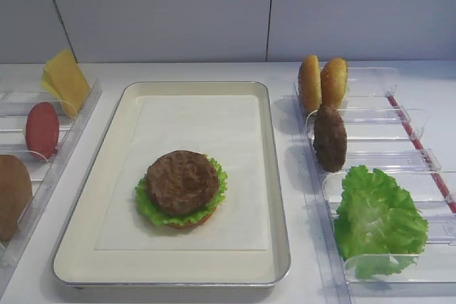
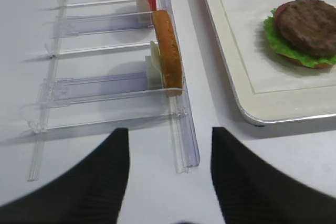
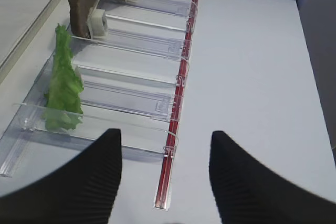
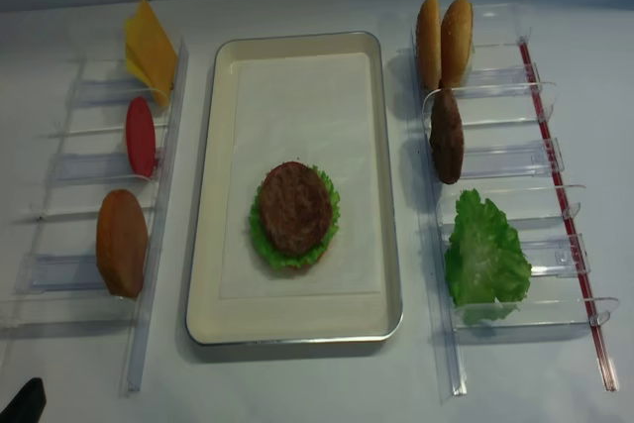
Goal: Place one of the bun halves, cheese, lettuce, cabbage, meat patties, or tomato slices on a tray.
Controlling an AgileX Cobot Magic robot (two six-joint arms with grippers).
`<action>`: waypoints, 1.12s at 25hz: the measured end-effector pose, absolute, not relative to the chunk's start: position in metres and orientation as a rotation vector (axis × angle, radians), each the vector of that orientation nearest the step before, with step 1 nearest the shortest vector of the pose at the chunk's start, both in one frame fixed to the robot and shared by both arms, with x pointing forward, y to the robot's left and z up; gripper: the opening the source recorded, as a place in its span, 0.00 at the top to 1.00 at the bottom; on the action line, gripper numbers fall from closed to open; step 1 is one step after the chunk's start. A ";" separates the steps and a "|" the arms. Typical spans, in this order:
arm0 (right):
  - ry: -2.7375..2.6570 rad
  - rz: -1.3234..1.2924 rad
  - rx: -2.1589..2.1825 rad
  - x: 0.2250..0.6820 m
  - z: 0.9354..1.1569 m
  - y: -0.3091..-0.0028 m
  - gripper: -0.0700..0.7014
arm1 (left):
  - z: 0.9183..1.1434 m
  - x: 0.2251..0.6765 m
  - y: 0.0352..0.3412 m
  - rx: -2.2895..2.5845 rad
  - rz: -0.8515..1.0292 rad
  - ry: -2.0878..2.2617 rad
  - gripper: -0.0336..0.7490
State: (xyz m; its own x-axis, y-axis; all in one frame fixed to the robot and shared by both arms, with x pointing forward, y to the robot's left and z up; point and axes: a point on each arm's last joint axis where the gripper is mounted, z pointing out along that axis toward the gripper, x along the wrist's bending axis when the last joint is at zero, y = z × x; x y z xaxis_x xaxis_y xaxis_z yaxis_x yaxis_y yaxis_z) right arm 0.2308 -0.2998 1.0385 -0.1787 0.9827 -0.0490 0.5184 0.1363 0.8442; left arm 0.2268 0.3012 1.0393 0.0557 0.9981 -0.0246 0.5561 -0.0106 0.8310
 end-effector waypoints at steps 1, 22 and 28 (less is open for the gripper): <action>1.782 0.935 1.447 0.231 1.038 -0.300 0.39 | 1.039 0.227 0.301 1.650 0.818 1.581 0.51; 1.781 0.934 1.448 0.231 1.038 -0.300 0.49 | 1.039 0.227 0.301 1.650 0.818 1.581 0.51; 1.781 0.934 1.448 0.231 1.038 -0.300 0.54 | 1.039 0.227 0.301 1.650 0.818 1.581 0.51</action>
